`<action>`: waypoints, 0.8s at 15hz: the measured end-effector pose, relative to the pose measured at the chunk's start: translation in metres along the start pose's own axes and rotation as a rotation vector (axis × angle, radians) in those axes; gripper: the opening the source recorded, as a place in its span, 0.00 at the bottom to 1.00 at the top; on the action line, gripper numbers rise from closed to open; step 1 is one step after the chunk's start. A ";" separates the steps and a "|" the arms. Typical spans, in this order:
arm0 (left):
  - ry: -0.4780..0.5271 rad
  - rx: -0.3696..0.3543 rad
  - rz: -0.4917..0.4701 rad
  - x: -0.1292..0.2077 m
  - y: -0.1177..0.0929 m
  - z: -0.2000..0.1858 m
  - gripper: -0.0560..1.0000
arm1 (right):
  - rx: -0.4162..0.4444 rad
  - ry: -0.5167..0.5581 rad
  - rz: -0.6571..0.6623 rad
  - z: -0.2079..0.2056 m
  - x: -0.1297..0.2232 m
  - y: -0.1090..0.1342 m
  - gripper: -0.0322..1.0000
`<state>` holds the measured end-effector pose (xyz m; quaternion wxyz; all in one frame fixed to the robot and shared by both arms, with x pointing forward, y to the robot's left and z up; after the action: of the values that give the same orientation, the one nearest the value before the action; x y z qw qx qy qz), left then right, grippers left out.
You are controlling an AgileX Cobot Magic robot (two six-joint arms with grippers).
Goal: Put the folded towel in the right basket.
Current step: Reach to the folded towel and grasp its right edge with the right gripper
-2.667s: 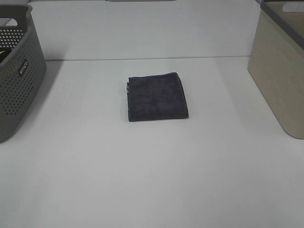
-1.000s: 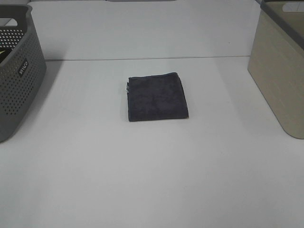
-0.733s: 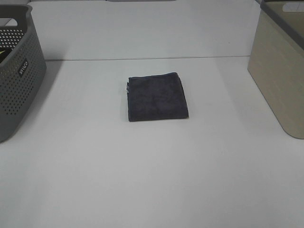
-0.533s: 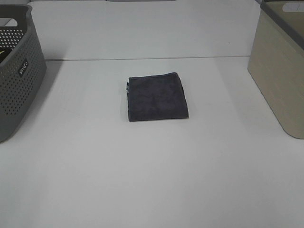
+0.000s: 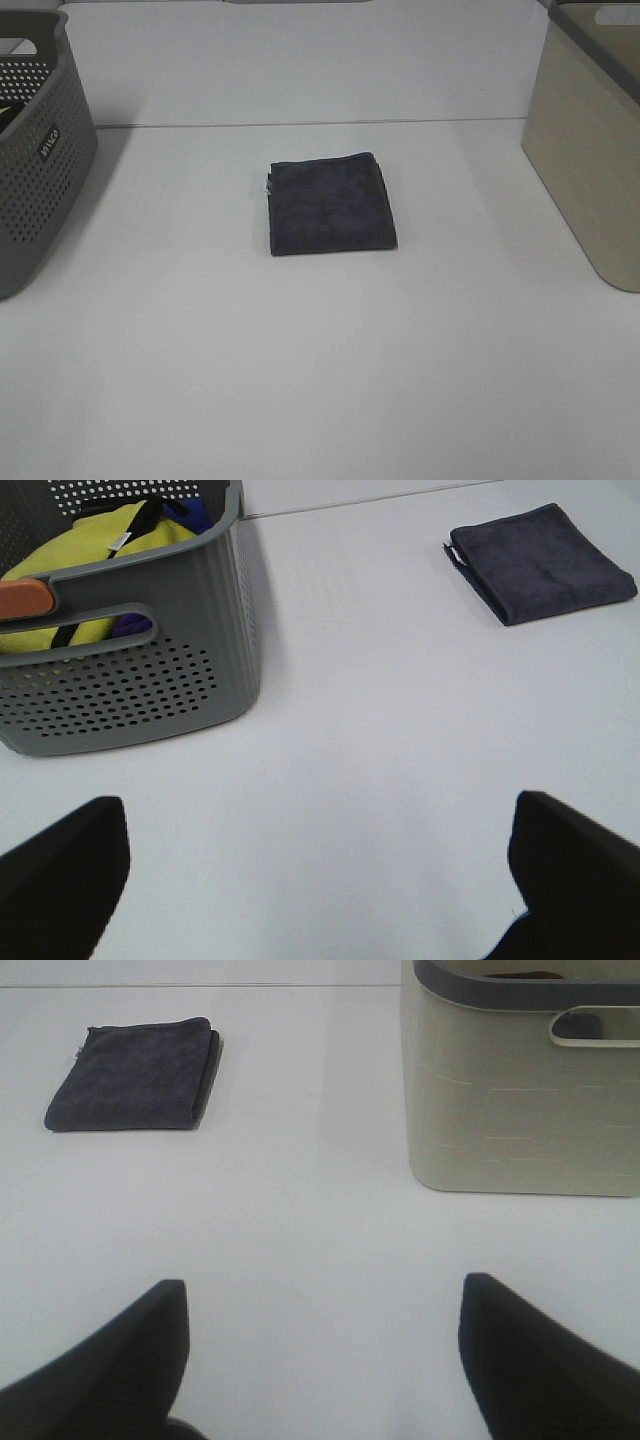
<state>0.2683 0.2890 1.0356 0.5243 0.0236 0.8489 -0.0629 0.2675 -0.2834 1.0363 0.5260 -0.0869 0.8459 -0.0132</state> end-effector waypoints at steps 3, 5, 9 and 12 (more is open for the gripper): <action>0.000 0.000 0.000 0.000 0.000 0.000 0.98 | 0.000 0.000 0.000 0.000 0.000 0.000 0.72; 0.000 0.000 0.000 0.000 0.000 0.000 0.98 | 0.000 0.000 0.000 0.000 0.000 0.000 0.72; 0.000 0.000 0.000 0.000 0.000 0.000 0.98 | 0.000 0.000 0.000 0.000 0.000 0.000 0.72; 0.000 0.000 0.000 0.000 0.000 0.000 0.98 | 0.000 0.000 0.000 0.000 0.000 0.000 0.72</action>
<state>0.2683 0.2890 1.0356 0.5243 0.0236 0.8489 -0.0629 0.2675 -0.2834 1.0363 0.5260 -0.0869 0.8459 -0.0132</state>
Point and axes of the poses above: a point on each arm's last joint axis where the gripper is mounted, z pointing out along that axis toward the gripper, y along the wrist's bending axis when the last joint is at zero, x = y × z, the point moved 4 cm from there along z, pointing out along that axis toward the gripper, and after that the axes turned 6 degrees about -z, right-handed, at the moved point
